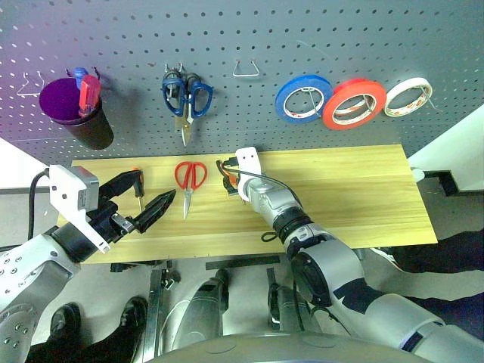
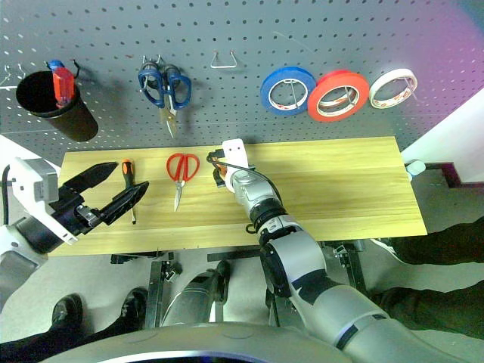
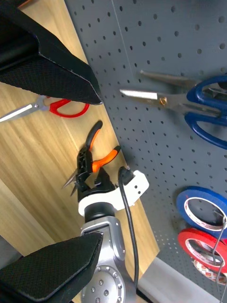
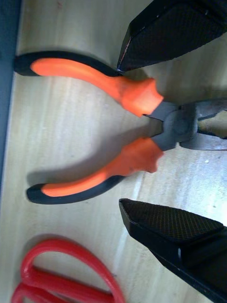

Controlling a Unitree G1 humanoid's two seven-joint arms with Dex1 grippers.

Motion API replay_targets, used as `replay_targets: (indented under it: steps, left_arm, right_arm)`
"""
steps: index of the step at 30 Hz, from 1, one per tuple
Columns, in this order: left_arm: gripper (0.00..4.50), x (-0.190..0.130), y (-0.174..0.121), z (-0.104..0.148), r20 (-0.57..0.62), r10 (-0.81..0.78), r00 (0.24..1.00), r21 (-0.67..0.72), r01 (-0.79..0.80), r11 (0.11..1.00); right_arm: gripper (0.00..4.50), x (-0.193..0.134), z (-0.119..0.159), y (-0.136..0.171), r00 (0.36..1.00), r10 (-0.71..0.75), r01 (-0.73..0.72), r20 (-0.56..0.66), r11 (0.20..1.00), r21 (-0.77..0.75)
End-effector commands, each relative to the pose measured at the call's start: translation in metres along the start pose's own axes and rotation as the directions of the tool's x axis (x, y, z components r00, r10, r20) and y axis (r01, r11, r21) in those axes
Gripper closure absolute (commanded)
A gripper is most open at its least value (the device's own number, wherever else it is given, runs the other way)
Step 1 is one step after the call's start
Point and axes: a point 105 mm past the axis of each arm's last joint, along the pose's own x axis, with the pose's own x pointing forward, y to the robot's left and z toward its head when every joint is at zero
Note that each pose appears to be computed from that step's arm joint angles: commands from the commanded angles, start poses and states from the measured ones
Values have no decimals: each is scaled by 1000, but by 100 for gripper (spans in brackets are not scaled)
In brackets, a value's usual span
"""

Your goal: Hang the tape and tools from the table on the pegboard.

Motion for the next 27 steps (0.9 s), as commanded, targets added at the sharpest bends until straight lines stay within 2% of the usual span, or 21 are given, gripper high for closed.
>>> replay_targets:
  steps: [1, 27]
  left_arm:
    - [0, -1, -5, 9, 29, -16, 999, 33, 15, 999]
    - [0, 0, -9, 9, 32, -25, 999, 33, 24, 999]
  right_arm:
    - [3, 0, -6, 28, 998, 69, -69, -6, 998, 10]
    - [3, 2, 16, 20, 997, 30, -26, 76, 998, -55]
